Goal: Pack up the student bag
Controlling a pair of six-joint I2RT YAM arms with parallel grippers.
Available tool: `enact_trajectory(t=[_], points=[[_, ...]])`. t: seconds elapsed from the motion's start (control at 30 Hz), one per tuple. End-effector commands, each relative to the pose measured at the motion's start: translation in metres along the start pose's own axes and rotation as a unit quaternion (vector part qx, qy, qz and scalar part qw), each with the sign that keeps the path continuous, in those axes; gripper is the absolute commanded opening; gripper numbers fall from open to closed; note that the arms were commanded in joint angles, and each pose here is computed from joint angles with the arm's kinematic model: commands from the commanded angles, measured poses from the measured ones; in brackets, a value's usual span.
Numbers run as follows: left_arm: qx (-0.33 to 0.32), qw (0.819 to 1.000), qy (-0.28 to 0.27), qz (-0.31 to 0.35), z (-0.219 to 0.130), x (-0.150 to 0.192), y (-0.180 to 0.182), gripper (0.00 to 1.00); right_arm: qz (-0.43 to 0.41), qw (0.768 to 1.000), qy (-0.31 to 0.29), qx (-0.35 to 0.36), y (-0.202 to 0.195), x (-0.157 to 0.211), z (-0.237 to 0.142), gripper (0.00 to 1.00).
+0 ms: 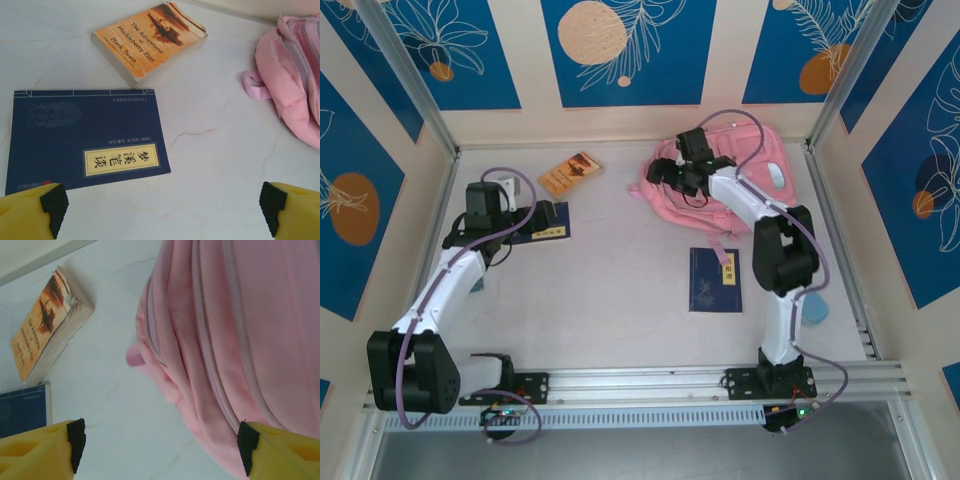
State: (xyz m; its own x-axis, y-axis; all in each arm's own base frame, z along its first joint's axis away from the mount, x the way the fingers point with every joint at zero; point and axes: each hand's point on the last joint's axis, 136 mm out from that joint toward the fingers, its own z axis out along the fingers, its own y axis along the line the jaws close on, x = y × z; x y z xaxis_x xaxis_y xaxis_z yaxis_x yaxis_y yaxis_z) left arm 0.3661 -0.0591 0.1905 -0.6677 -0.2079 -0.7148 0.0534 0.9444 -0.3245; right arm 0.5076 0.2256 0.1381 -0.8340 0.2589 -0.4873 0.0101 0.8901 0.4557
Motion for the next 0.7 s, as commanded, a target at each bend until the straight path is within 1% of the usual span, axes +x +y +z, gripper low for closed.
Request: enact_trajectory(t=[0.0, 0.03, 0.13, 0.23, 0.33, 0.5, 0.67], points=[[0.017, 1.000, 0.002, 0.000, -0.012, -0.005, -0.012, 1.00, 0.005, 0.999, 0.003, 0.041, -0.004, -0.010, 0.018, 0.80], [0.021, 1.000, 0.004, 0.000, -0.012, -0.003, -0.013, 1.00, 0.007, 0.999, 0.007, 0.050, -0.008, -0.012, 0.028, 0.80], [0.030, 0.999, 0.011, -0.003, -0.012, 0.000, -0.016, 1.00, -0.005, 0.998, 0.046, 0.034, -0.002, -0.004, 0.058, 0.77], [0.030, 0.999, 0.023, -0.004, -0.012, 0.005, -0.016, 1.00, -0.031, 0.995, 0.090, -0.003, 0.014, 0.020, 0.076, 0.76], [0.037, 0.999, 0.032, -0.007, -0.009, 0.008, -0.017, 1.00, -0.057, 0.989, 0.134, -0.033, 0.029, 0.051, 0.084, 0.75], [0.045, 0.998, 0.041, -0.013, -0.005, 0.007, -0.020, 1.00, -0.093, 0.973, 0.204, -0.062, 0.043, 0.114, 0.074, 0.74], [0.052, 0.997, 0.053, -0.021, 0.001, 0.009, -0.024, 1.00, -0.146, 0.949, 0.261, -0.099, 0.056, 0.185, 0.039, 0.74]])
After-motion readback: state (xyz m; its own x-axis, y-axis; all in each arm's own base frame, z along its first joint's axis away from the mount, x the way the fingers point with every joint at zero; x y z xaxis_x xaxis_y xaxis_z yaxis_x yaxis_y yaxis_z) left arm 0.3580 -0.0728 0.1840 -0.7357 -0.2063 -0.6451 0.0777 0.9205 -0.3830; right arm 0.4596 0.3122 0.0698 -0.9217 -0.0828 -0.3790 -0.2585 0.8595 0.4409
